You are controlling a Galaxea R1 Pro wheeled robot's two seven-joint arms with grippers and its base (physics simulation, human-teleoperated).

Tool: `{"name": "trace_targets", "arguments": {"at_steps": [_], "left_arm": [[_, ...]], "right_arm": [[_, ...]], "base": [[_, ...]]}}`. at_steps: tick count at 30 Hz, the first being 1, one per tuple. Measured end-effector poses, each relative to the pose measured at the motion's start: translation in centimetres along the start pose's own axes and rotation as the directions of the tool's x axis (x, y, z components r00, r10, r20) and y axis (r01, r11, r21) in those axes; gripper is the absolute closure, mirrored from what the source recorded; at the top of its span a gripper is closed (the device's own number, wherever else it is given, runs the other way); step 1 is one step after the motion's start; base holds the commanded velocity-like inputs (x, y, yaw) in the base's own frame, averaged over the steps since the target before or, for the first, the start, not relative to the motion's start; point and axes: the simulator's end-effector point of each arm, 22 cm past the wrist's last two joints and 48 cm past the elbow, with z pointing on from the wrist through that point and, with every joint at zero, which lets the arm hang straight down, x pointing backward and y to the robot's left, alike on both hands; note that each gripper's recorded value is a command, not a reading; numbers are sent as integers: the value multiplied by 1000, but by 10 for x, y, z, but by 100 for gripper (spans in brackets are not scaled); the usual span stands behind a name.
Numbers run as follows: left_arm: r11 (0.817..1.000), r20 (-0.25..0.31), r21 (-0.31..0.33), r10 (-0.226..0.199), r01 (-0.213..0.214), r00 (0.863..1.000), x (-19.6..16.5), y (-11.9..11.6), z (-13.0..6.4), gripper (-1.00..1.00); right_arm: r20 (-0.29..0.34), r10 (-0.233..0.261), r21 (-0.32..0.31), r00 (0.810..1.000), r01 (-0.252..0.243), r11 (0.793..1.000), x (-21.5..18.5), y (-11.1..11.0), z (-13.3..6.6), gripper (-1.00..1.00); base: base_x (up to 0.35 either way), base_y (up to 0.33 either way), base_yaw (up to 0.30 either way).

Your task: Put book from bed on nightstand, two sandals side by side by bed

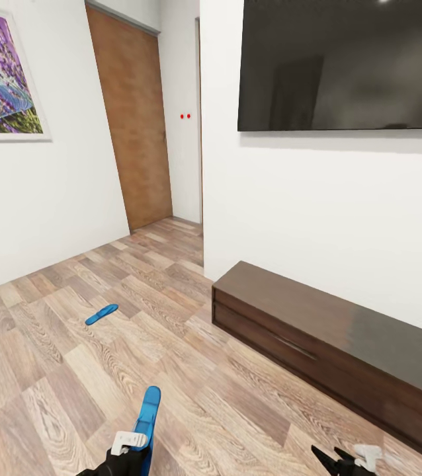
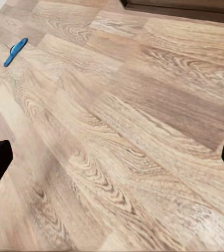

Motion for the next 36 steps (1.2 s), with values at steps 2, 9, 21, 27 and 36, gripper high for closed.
{"name": "trace_targets", "arguments": {"at_steps": [2,9,21,27,36], "left_arm": [[1000,0,0,1,-1,1000,0,0,0,100],[1000,-1,-2,0,0,1000,1,0,0,100],[1000,0,1,-2,2,1000,1,-4,2,100],[1000,1,1,-5,5,1000,1,-4,2,100],[1000,2,1,-8,8,1000,0,-4,2,100]], "right_arm": [[-2,2,-13,1000,-2,1000,2,4,1,-100],[-42,46,193,998,-36,980,33,-34,-3,-100],[-111,24,220,994,1,976,62,-23,8,-100],[-109,20,220,994,5,975,59,-25,7,-100],[-108,20,218,994,4,976,60,-23,8,-100]], "base": [[0,0,0],[0,0,0],[0,0,0],[0,0,0],[0,0,0]]}}
